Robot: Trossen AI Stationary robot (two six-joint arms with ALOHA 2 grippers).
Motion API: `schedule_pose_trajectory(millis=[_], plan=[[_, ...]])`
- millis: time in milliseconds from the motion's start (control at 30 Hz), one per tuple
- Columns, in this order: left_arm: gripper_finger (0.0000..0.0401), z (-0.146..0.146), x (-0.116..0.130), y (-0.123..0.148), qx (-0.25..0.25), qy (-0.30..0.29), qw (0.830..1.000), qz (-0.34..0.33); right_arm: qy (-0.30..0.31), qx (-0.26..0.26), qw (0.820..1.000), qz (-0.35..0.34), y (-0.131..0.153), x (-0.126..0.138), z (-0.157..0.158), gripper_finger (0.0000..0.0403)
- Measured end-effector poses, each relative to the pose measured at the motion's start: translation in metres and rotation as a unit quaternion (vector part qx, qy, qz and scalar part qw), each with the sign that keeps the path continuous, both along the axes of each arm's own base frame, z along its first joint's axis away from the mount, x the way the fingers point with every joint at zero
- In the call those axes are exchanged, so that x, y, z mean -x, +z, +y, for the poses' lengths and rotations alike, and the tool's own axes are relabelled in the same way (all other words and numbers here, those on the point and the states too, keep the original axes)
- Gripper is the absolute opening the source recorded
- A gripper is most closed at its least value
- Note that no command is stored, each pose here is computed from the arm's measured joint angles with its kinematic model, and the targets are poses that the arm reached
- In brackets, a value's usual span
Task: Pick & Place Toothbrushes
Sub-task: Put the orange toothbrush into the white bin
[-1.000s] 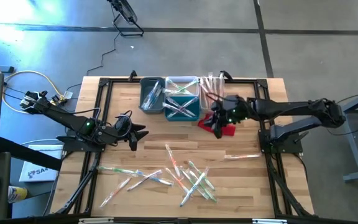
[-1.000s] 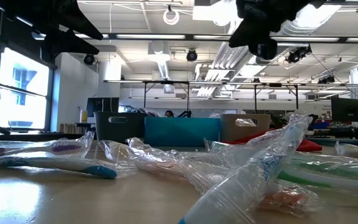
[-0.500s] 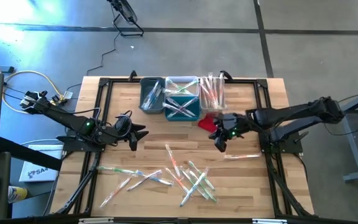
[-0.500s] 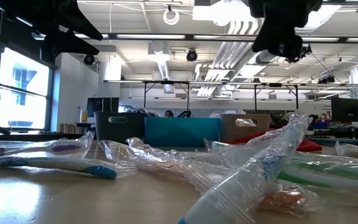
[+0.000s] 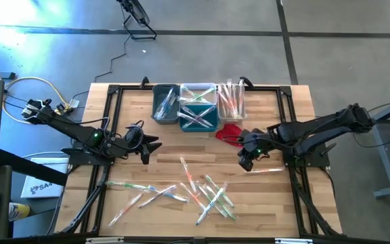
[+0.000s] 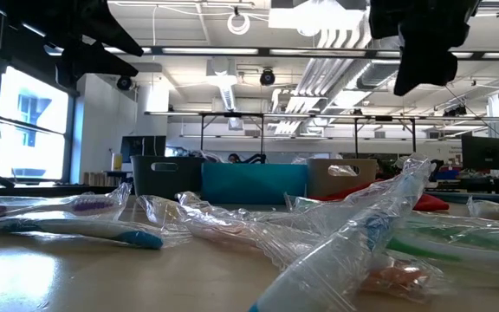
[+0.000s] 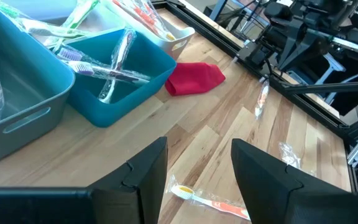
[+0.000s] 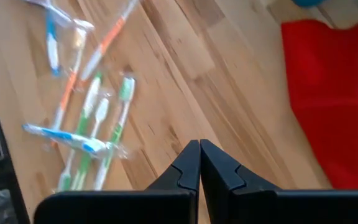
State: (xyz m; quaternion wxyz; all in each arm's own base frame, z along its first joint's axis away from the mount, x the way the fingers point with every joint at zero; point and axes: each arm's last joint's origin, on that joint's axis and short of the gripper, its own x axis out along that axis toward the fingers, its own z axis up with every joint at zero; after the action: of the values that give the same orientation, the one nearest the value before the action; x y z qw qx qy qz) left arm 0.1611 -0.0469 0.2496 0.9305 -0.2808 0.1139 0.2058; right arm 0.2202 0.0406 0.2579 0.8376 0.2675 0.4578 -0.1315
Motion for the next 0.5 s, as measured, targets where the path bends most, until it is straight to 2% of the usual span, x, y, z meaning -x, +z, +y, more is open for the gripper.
schedule_pose_trajectory(millis=[267,500], plan=[[0.0175,0.0,0.0,0.0001,0.0,0.0,1.0,0.0,0.0,0.009,0.999,0.049,-0.0049,0.0082,-0.0016,0.0003],[0.0175,0.0001,0.0,0.0001,0.0,0.0,1.0,0.0,0.0,0.011,0.998,0.058,-0.0065,0.0084,-0.0017,0.0003]])
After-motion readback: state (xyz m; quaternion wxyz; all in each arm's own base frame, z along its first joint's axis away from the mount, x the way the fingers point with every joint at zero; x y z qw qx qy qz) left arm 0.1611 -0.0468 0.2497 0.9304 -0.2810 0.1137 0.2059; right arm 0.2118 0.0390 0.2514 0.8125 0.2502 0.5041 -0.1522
